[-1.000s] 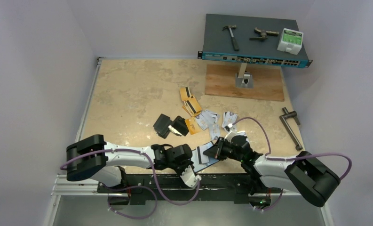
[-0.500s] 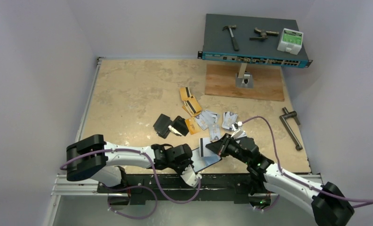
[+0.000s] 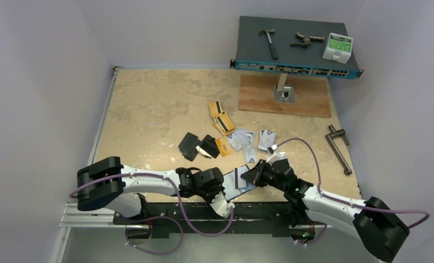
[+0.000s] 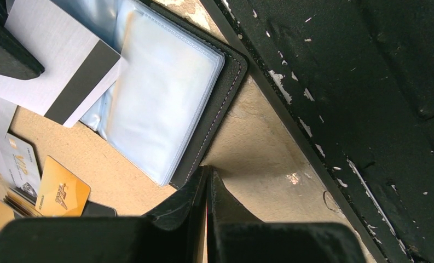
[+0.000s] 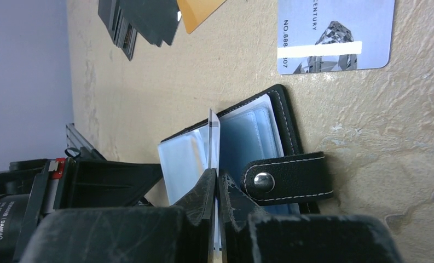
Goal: Put the credit cards into the card holder
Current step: Insert the credit card into the card holder.
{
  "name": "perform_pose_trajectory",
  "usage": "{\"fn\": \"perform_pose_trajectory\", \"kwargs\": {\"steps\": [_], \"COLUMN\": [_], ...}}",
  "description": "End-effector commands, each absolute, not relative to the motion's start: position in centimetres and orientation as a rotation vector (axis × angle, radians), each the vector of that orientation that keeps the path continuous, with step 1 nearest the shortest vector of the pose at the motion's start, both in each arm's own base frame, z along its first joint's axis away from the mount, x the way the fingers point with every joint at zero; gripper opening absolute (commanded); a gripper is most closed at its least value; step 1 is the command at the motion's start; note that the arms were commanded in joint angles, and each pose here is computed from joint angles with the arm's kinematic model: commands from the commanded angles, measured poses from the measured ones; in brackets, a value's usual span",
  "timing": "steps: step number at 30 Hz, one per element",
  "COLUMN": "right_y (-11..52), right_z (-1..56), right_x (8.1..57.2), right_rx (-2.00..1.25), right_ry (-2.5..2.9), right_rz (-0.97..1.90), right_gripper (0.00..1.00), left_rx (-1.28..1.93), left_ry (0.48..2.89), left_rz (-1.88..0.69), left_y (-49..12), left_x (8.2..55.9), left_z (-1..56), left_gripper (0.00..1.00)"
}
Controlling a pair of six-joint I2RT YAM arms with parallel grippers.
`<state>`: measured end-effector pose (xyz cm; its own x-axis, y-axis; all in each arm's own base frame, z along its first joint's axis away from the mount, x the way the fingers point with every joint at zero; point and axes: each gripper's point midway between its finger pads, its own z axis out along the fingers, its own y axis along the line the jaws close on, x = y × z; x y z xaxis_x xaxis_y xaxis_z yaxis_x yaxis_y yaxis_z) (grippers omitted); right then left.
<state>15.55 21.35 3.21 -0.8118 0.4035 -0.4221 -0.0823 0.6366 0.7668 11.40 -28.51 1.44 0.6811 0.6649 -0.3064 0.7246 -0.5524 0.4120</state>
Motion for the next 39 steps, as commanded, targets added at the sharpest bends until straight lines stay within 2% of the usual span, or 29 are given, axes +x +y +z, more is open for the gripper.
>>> {"fn": "perform_pose_trajectory", "kwargs": {"steps": [1,11,26,39], "right_y": [20.6,22.0,21.2,23.7], "right_z": [0.8,0.5,-0.1,0.7], "right_x": [14.4,13.2,10.7,11.3], "right_rx": [0.231,0.151,0.104,-0.117], "right_ry": [2.373,2.458,2.612,2.618], "right_rz": [1.045,1.1,1.019,1.059], "right_gripper": [0.0,0.0,0.0,0.0], "left_rx": [2.372,2.366,2.377,2.378], "left_ry": [1.078,1.074,1.063,1.056], "left_rz": [-0.158,-0.138,-0.137,-0.13], "left_y": [-28.4,-28.5,-28.2,-28.1], "left_x": [11.3,11.7,11.5,11.6], "left_z": [1.9,2.1,1.7,1.5], "left_gripper": [0.02,0.02,0.01,0.0]}}
